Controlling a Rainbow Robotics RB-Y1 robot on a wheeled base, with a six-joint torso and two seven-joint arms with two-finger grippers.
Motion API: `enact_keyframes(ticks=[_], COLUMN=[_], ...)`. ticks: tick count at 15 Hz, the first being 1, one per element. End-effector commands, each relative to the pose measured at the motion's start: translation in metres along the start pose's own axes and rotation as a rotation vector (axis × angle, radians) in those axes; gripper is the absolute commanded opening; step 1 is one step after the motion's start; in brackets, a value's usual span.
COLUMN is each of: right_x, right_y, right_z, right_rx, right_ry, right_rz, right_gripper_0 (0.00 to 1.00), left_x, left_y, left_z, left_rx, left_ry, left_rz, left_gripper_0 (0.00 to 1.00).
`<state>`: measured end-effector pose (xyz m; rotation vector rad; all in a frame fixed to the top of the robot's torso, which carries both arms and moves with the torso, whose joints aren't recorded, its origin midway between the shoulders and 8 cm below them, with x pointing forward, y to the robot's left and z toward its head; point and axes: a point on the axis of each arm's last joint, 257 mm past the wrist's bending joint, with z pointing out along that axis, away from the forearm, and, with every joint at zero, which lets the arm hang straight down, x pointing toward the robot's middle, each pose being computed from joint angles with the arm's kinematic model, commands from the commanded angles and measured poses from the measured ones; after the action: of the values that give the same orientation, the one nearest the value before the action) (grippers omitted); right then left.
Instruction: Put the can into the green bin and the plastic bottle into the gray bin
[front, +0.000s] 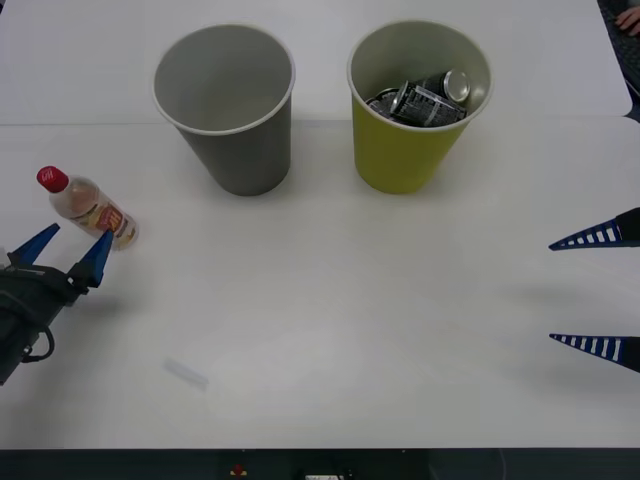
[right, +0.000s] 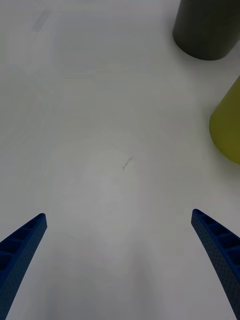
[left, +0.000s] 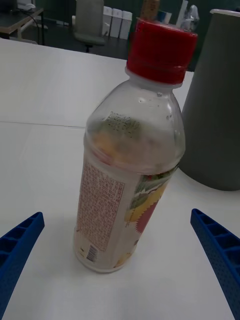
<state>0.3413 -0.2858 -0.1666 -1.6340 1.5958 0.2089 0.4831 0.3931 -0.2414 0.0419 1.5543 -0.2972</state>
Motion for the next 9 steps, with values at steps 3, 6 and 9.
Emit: enact_keyframes(ticks=[3,6,9], right_x=[0.000,0.000,0.000], right_y=[0.000,0.000,0.000], right_z=[0.000,0.000,0.000], right_rx=[0.000,0.000,0.000], right_ry=[0.000,0.000,0.000], right_rz=[0.000,0.000,0.000], right_gripper_0=[1.00,1.00,1.00], left_x=[0.001,-0.001,-0.002], left_y=[-0.010,-0.010,-0.014], left_z=[0.023,0.039,0.050], left_rx=[0.010,0.001,0.005], left_ry=[-0.010,-0.031,-0.021], left_rz=[-0.010,-0.009,-0.011], left_gripper_0=[1.00,1.00,1.00])
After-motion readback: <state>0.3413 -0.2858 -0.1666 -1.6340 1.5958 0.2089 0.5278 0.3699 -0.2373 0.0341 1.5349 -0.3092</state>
